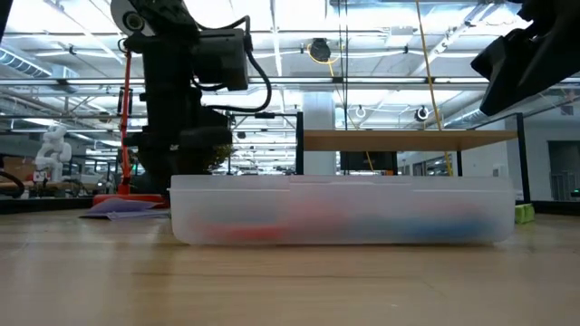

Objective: Pack school essentials
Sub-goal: Put the green eraser into the pink supply box

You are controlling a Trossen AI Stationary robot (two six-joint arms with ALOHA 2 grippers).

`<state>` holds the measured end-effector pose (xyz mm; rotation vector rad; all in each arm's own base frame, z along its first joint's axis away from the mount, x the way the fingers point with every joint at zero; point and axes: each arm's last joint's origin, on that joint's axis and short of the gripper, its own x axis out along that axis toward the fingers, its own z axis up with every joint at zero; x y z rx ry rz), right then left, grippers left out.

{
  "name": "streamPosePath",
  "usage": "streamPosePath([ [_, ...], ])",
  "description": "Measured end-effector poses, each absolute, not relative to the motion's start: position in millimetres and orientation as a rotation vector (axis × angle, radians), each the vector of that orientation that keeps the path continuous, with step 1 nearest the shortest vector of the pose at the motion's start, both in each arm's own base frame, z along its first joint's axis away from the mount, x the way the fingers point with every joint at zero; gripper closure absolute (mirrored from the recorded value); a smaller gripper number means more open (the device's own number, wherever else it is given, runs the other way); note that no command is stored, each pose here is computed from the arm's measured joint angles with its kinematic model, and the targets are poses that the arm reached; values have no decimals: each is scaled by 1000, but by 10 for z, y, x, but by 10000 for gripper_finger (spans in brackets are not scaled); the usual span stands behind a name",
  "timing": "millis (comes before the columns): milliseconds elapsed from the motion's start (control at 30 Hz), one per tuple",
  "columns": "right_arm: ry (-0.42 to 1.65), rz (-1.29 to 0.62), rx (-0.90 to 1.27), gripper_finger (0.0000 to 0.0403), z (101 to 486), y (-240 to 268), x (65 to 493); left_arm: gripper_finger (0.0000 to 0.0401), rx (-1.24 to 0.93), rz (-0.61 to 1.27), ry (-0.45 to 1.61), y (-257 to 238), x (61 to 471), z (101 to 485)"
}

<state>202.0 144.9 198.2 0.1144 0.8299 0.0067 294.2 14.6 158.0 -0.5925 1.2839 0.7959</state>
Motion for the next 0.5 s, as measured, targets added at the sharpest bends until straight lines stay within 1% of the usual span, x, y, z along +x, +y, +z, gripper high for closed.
streamPosePath([
  [200,833,3,98,204,1980,1416,2040,160,-635,804,1284,211,3016,1446],
  [300,854,18,108,204,1972,1403,2044,160,-680,807,1326,226,3035,1349],
  [500,875,30,98,204,1963,1397,2036,160,-658,745,1327,191,3065,1336],
])
